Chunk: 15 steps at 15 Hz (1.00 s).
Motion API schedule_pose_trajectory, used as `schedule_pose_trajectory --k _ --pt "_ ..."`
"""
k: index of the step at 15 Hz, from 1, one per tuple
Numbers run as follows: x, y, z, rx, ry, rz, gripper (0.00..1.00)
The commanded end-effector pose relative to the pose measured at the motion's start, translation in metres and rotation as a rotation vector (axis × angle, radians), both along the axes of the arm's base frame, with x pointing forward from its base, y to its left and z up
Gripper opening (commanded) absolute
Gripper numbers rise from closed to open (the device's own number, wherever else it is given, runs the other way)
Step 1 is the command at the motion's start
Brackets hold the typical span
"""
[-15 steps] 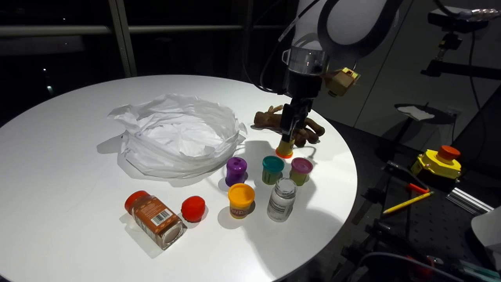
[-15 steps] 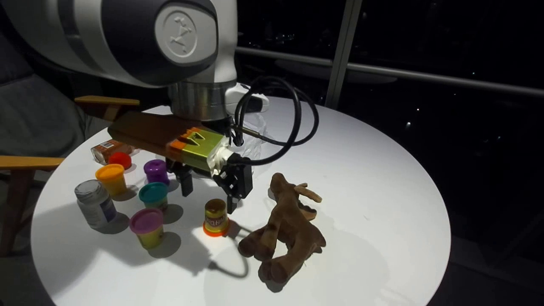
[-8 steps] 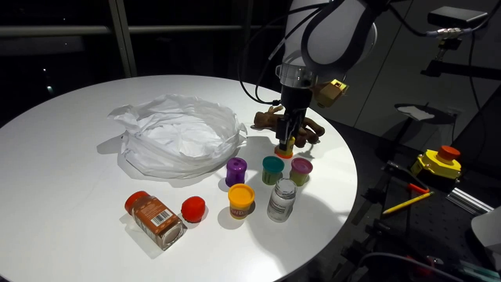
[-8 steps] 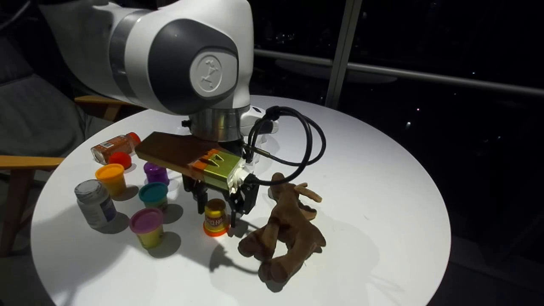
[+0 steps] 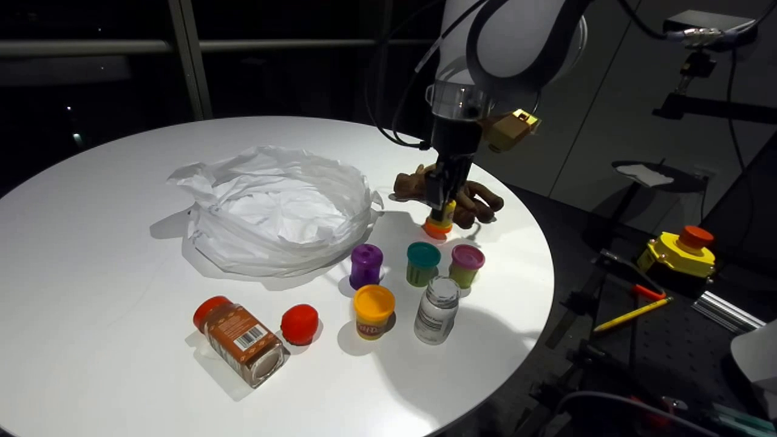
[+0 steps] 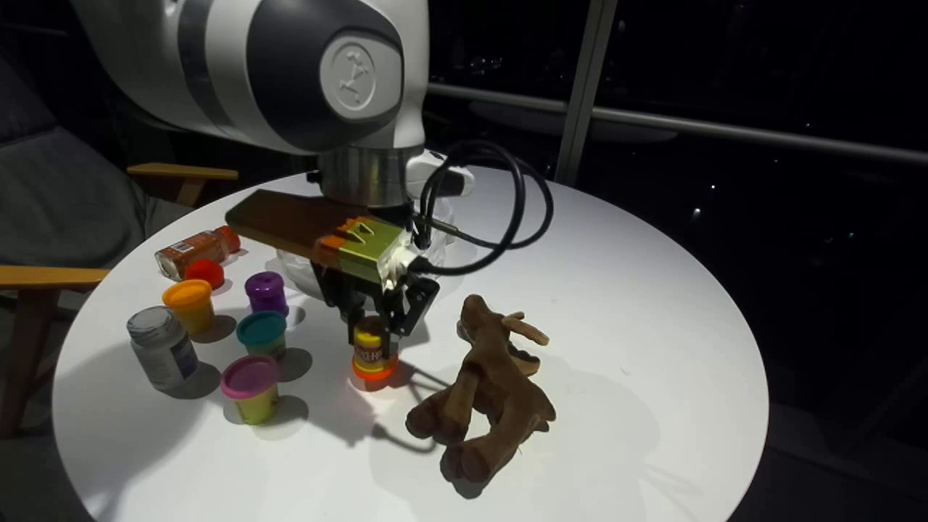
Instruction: Put all the objects on the table into the plastic bag
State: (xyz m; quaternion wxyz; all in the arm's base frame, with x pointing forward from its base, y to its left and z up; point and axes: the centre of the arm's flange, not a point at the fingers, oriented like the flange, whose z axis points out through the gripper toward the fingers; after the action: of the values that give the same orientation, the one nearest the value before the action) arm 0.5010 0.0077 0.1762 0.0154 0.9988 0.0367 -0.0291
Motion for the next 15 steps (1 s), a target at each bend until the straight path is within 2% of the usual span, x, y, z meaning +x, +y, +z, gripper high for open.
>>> schedule_pose_trajectory --k 1,4,6,9,11,15 --pt "0.031 0.046 0.069 -0.038 -0.050 -0.045 0.16" --pt "0.072 0.093 0.107 -0.080 -0.118 -0.063 0.15" --pt "0.102 0.119 0.114 -0.096 -0.167 -0.067 0.14" --pt "0.139 0.137 0.089 -0.094 -0.218 -0.064 0.14" --pt "0.157 0.135 0.055 -0.086 -0.224 -0.070 0.14" --pt "0.173 0.119 -0.012 -0.085 -0.215 -0.087 0.14"
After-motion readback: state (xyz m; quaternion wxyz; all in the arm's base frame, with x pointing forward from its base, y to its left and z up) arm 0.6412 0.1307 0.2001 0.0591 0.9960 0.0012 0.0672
